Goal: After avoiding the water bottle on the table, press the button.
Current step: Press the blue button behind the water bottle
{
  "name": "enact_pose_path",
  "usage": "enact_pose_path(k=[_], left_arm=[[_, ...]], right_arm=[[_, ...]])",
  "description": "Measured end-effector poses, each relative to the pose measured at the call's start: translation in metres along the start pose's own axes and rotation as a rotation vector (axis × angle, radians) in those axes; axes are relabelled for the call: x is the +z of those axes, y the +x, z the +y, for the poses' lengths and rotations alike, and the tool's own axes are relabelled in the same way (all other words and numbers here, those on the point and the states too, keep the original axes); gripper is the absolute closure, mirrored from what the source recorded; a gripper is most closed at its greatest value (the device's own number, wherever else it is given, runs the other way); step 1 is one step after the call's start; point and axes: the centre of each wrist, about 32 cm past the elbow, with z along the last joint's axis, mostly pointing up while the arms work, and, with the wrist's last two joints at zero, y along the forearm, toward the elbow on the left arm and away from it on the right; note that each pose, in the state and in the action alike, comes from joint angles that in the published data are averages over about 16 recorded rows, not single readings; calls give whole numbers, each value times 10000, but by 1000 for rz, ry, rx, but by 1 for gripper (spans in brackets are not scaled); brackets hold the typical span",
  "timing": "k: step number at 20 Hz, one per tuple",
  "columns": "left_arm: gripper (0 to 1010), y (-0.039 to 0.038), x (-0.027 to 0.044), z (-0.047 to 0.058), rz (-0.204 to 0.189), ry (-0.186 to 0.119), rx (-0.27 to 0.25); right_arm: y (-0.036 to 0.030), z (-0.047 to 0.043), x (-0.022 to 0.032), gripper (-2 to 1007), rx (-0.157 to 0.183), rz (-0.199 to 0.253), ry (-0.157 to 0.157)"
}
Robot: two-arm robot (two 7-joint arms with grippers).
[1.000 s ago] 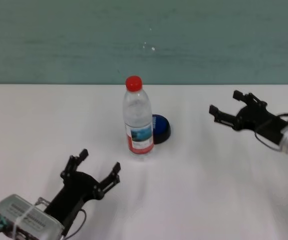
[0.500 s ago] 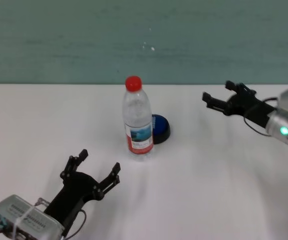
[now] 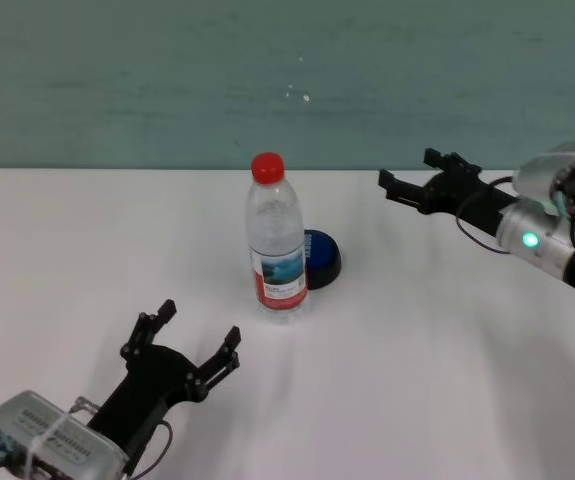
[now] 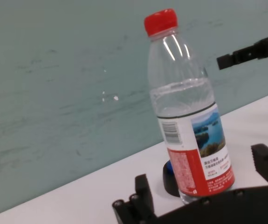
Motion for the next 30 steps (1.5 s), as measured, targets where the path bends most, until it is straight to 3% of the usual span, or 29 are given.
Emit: enact_pose_path(k=[6,12,19,30], left_arm=[[10,0,0,0,0,0,0],[10,0,0,0,0,0,0],[10,0,0,0,0,0,0],[10,0,0,0,0,0,0]], right_arm=[[-72,182,-26,2,25,-2,-14],[-153,301,-75,2,46,-6,-31],[-199,372,-171,2,53,-7,-59],[-211,446,-333,2,53,-3,-105]])
